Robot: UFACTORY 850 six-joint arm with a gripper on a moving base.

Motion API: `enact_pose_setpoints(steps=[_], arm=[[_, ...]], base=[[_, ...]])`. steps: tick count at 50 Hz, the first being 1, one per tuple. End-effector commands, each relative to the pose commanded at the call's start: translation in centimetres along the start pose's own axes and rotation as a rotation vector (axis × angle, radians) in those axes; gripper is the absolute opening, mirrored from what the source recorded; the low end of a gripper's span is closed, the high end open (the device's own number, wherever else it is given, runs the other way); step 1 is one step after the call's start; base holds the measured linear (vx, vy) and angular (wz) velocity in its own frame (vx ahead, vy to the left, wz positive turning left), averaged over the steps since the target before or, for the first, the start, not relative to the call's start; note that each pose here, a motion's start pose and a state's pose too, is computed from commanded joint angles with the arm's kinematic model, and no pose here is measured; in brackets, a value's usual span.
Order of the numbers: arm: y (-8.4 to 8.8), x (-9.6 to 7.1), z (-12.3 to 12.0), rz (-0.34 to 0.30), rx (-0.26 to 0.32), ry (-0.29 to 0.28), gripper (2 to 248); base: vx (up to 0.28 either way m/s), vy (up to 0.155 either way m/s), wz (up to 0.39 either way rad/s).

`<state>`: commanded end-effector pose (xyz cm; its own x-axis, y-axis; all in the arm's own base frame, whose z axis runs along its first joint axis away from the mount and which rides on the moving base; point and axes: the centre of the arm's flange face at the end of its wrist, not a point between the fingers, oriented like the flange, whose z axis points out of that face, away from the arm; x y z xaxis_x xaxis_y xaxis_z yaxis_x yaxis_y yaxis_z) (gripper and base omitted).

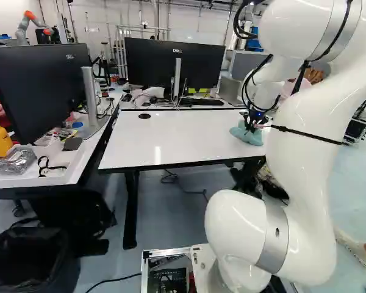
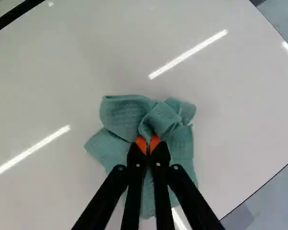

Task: Clean the table with the green towel

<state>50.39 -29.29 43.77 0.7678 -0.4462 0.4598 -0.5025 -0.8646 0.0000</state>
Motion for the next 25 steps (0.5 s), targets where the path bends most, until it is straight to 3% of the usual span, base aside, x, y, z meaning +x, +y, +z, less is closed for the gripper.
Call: enact_pose_setpoints(steps=[25], arm=[[-1.2, 2.5, 1.5, -0.017, 0.009, 0.02, 29]], base=[[0.0, 0.0, 0.0]])
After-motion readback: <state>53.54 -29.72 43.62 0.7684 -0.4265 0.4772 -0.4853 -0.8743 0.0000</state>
